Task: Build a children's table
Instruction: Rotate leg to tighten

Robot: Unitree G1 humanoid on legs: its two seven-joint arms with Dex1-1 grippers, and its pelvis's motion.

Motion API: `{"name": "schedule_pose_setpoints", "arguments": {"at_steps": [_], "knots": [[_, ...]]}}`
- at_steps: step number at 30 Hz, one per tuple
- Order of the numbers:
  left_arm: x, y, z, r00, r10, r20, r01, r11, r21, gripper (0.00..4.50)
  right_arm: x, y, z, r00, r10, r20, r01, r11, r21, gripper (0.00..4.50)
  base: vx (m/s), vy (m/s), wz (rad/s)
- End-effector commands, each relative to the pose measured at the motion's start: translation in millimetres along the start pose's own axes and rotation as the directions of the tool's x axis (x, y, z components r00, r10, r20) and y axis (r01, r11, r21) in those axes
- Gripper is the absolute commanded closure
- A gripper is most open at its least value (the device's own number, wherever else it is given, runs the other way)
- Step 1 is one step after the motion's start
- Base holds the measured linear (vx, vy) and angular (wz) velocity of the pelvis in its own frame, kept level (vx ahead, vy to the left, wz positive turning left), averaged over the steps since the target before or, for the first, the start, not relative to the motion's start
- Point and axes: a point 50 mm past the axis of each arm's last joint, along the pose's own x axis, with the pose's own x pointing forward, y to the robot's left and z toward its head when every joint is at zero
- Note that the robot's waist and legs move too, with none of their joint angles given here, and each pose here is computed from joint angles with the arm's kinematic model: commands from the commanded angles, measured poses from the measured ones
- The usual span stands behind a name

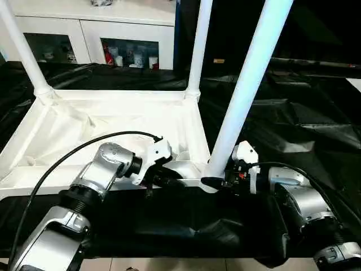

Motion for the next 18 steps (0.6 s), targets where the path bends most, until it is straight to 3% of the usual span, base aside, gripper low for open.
{"name": "schedule_pose_setpoints", "arguments": {"at_steps": [1, 8, 9, 18], "knots": [[3.9, 0.6, -2.8, 0.999, 0.009, -0.037, -0.009, 1.000, 0.008, 3.47, -2.9, -1.4, -9.1, 0.997, -0.006, -0.072, 0.006, 1.000, 0.005, 1.78, 0.000, 0.000, 0.00], [3.8, 0.7, -6.7, 0.998, 0.016, -0.063, -0.015, 1.000, 0.012, 3.47, -3.9, -1.5, -8.4, 0.997, -0.007, -0.073, 0.007, 1.000, 0.001, 1.78, 0.000, 0.000, 0.00], [3.7, 0.5, -7.2, 0.998, 0.013, -0.066, -0.013, 1.000, 0.011, 3.75, -3.9, -1.6, -8.2, 0.997, -0.008, -0.073, 0.008, 1.000, 0.000, 1.78, 0.000, 0.000, 0.00], [3.8, 1.4, -7.6, 0.998, 0.025, -0.051, -0.025, 1.000, 0.000, 4.47, -2.7, -0.6, -4.4, 0.998, -0.005, -0.068, 0.005, 1.000, -0.004, 1.78, 0.000, 0.000, 0.00]]}}
